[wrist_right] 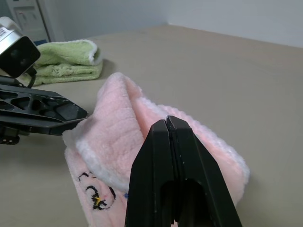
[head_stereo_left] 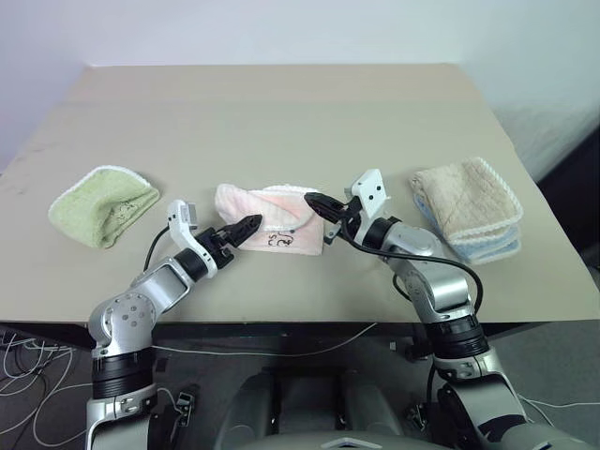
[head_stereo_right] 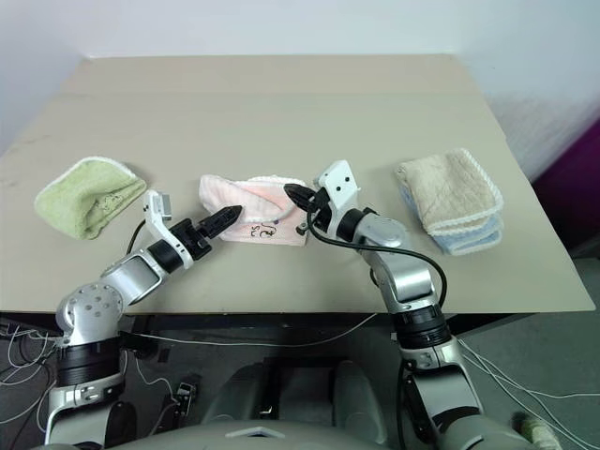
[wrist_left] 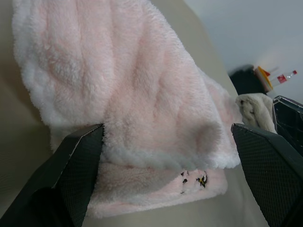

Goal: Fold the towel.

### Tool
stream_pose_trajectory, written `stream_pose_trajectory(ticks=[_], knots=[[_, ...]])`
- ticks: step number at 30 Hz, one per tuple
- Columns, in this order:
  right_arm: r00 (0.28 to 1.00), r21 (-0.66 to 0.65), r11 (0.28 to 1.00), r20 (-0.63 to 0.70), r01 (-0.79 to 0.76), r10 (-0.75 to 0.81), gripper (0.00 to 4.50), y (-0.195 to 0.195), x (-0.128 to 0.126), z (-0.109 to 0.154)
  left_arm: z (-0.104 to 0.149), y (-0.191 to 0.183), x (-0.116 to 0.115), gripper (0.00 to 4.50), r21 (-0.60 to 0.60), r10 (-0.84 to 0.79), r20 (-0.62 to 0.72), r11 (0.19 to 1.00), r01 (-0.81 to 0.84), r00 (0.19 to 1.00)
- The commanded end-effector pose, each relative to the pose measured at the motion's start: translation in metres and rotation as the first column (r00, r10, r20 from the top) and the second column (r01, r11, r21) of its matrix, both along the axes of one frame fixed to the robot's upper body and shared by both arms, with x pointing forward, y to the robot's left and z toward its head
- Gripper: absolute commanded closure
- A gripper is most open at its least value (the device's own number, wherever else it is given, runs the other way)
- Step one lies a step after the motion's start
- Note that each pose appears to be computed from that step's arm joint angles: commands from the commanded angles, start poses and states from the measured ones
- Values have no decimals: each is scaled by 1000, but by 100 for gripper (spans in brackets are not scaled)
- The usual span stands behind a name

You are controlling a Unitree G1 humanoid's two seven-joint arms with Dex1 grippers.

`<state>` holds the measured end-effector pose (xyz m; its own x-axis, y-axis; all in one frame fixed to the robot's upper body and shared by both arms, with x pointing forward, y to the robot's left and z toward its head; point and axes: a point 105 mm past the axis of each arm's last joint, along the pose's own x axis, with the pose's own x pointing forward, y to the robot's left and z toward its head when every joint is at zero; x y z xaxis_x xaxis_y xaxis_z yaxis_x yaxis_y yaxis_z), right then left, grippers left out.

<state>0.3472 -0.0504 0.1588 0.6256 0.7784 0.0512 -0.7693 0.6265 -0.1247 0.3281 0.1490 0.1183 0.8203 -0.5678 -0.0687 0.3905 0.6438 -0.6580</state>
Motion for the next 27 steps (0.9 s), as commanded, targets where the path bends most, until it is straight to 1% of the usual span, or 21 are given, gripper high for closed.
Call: stream_pose_trajectory(ticks=[1,3,6,10,11,13,15,21,24,25,27], knots=[[998,19,1000,63,-20,18,450,6,-6,15,-3,-10,0,2,5,-24,-46,1000,24,999],[998,19,1000,62,-22,20,450,7,-6,14,-13,-9,2,2,10,-10,-110,1000,11,994],[998,21,999,62,-26,24,450,8,-6,14,-32,-18,0,2,76,-36,-191,996,52,981],[998,26,999,64,-23,22,450,9,-6,15,-41,-29,-3,2,117,-84,-233,987,114,969],[998,30,999,66,-18,16,450,9,-5,16,-43,-32,-4,19,126,-101,-241,983,134,965],[997,39,999,73,-8,5,450,8,-4,18,-44,-36,-5,62,136,-121,-248,978,158,961],[996,59,998,87,9,-15,450,5,-3,23,-45,-37,-5,124,137,-131,-251,976,169,959],[987,135,989,137,68,-86,450,-10,3,45,-42,-37,-3,333,115,-146,-240,977,178,960],[984,145,986,144,88,-109,450,-15,6,48,-40,-39,-3,428,108,-157,-226,977,185,961],[983,144,985,144,91,-112,450,-16,6,48,-39,-39,-3,449,105,-160,-221,977,186,962],[983,144,985,143,94,-114,450,-17,6,47,-38,-39,-2,449,100,-162,-215,977,187,963]])
